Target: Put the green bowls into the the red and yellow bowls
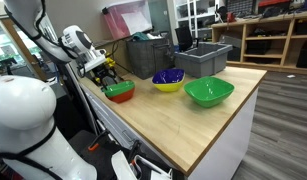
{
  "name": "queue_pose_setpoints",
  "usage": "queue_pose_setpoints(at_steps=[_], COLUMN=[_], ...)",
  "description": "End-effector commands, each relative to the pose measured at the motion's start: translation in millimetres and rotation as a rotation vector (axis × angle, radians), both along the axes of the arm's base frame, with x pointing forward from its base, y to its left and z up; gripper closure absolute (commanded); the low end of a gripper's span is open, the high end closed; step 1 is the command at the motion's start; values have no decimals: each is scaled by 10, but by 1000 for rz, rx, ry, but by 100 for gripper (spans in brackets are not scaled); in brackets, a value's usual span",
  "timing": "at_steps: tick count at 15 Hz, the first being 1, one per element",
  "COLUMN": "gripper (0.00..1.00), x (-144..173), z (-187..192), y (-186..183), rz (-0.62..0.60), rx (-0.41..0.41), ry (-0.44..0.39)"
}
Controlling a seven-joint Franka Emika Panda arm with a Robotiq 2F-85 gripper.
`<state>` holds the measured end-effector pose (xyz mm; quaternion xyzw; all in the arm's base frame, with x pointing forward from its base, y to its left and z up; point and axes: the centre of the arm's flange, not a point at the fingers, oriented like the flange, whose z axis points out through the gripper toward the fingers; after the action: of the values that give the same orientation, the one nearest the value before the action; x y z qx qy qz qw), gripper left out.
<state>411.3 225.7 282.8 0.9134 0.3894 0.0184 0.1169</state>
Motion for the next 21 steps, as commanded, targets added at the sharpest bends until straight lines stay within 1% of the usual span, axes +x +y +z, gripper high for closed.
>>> queue_pose_setpoints(at_steps=[1, 5, 6, 7, 12, 15, 17, 18, 19, 21], gripper=[60, 91, 97, 100, 100, 100, 100, 74, 72, 59], x=[68, 220, 259, 284, 347, 417, 485, 526, 561, 634], z=[-105, -234, -294, -345, -612, -514, -331, -221, -130, 42], y=[-367, -653, -677, -694, -655, -650, -656, -654, -653, -665], rz=[-67, -140, -156, -169, -190, -207, -203, -204, -203, -209], rx=[1, 26, 33, 40, 76, 94, 100, 103, 105, 111], ry=[0, -15, -15, -14, -12, -25, -44, -60, -80, -121])
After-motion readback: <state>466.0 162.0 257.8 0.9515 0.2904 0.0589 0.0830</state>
